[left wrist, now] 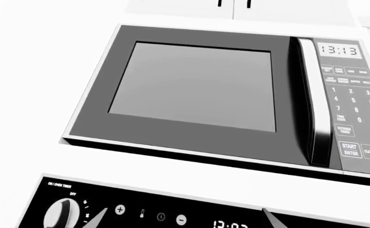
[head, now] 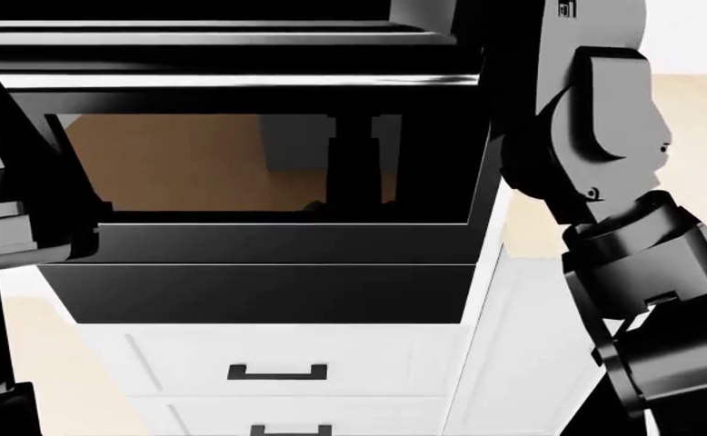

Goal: Preheat the oven by turning the temperature knob.

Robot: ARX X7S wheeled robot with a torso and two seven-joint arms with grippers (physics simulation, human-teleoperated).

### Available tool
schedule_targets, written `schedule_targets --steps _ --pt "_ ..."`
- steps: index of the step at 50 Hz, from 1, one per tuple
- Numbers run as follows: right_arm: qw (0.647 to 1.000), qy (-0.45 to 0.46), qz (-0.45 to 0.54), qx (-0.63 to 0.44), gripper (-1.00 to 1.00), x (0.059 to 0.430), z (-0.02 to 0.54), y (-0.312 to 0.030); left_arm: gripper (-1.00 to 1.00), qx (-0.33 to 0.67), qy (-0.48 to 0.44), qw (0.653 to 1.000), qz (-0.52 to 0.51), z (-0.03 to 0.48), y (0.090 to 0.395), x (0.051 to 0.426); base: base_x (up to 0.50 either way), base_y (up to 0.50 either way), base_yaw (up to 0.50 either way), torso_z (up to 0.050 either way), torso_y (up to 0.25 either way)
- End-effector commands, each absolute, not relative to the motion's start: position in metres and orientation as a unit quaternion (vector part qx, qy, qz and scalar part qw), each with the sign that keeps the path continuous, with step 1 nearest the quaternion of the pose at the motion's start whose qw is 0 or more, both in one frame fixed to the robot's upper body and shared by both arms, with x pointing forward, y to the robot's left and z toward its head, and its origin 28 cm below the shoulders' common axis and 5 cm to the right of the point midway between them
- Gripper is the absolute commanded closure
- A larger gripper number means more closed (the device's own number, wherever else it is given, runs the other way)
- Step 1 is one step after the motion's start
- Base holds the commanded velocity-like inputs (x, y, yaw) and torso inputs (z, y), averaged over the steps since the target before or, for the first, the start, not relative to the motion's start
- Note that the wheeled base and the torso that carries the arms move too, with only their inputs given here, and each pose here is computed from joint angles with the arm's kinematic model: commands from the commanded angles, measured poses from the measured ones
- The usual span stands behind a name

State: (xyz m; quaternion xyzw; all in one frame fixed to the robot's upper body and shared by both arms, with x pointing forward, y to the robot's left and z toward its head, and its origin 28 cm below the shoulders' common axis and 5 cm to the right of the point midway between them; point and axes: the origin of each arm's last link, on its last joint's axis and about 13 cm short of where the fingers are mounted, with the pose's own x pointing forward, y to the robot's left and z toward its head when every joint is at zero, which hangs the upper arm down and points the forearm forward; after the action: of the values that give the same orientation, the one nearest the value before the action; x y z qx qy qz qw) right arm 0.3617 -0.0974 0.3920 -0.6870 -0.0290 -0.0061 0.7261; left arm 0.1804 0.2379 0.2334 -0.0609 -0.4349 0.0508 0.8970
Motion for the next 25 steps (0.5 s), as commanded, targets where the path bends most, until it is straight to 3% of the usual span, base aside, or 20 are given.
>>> schedule_targets --steps 1,25 --pt "0.738 -0.031 -0.011 -0.674 1.0 0.3593 0.3962 -0.1001 -1.0 -0.061 -0.434 0.897 0.051 0.2332 0.2381 0.1811 0.0 0.0 0.0 0.008 0.0" --pt "0.769 -0.036 -0.013 -0.638 1.0 0.3559 0.3994 -0.1051 -1.0 -0.06 -0.435 0.897 0.052 0.2331 0.2382 0.1816 0.0 0.0 0.0 0.008 0.0"
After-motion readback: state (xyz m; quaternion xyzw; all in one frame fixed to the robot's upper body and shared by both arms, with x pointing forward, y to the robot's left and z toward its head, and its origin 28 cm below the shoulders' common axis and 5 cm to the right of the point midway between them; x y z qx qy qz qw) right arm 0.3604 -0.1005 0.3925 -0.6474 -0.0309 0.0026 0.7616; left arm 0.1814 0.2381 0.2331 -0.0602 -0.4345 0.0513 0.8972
